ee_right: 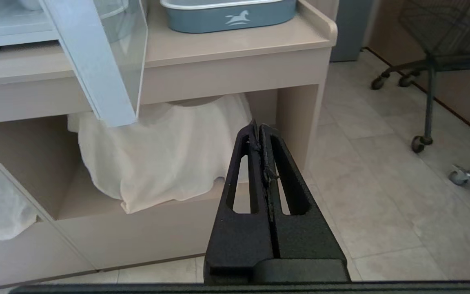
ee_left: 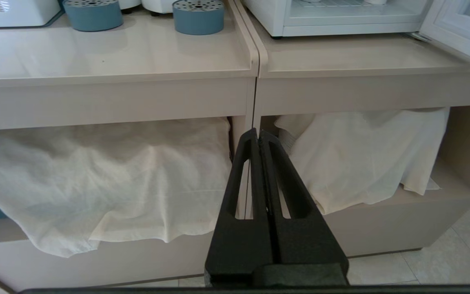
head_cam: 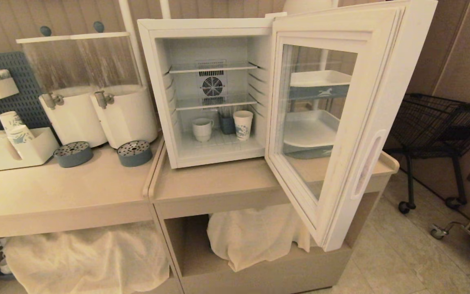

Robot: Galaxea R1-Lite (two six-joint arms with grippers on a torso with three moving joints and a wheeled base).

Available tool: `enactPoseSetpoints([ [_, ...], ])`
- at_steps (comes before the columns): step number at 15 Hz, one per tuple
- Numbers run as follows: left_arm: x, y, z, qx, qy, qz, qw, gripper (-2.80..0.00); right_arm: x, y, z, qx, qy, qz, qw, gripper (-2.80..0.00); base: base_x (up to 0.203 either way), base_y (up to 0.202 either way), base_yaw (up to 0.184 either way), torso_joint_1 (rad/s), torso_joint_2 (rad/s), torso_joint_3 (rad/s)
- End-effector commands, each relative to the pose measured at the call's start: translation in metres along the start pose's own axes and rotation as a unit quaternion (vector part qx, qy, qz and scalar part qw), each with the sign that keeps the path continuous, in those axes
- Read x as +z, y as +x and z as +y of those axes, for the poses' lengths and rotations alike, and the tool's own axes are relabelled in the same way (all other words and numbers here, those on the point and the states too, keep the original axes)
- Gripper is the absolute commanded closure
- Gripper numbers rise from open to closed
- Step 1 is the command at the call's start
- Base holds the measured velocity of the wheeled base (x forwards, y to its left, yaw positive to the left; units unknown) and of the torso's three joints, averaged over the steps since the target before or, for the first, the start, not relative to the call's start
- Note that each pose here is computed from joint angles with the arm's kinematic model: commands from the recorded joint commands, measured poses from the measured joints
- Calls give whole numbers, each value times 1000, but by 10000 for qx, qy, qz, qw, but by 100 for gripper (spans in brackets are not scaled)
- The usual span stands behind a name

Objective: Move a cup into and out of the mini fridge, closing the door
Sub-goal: Close the freezer door

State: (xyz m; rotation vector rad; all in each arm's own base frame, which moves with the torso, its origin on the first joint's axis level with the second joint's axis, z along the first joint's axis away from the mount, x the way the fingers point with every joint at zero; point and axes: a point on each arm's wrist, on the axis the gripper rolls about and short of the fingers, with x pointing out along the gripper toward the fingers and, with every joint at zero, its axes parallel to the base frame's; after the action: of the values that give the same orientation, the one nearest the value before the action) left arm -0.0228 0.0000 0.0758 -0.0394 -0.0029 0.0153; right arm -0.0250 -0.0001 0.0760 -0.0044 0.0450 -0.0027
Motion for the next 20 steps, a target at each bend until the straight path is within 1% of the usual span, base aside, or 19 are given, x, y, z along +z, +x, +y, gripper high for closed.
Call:
enactPoseSetpoints([
  [1,0,0,0,0,-3,5,10000,0,0,0,0,-1,-2,5,10000,0,0,0,0,0,0,0],
  [10,0,0,0,0,-3,5,10000,0,0,0,0,-16,39,3,10000,0,0,0,0,0,0,0],
  [11,0,0,0,0,-3,5,10000,0,7,-2,0,-11,78,-110,9999,0,0,0,0,0,0,0],
  [12,0,0,0,0,-3,5,10000,0,24,-9,0,22,188,-384,9991,0,0,0,0,0,0,0],
  [14,0,0,0,0,-3,5,10000,0,71,-34,0,116,344,-959,9947,0,0,0,0,0,0,0],
  [15,0,0,0,0,-3,5,10000,0,92,-41,0,138,413,-1048,9935,0,0,0,0,0,0,0],
  [17,0,0,0,0,-3,5,10000,0,131,-32,0,107,581,-863,9945,0,0,0,0,0,0,0],
  [19,0,0,0,0,-3,5,10000,0,174,8,-1,-52,745,-407,9964,0,0,0,0,0,0,0],
  [20,0,0,0,0,-3,5,10000,0,191,38,-1,-162,829,-101,9964,0,0,0,0,0,0,0],
])
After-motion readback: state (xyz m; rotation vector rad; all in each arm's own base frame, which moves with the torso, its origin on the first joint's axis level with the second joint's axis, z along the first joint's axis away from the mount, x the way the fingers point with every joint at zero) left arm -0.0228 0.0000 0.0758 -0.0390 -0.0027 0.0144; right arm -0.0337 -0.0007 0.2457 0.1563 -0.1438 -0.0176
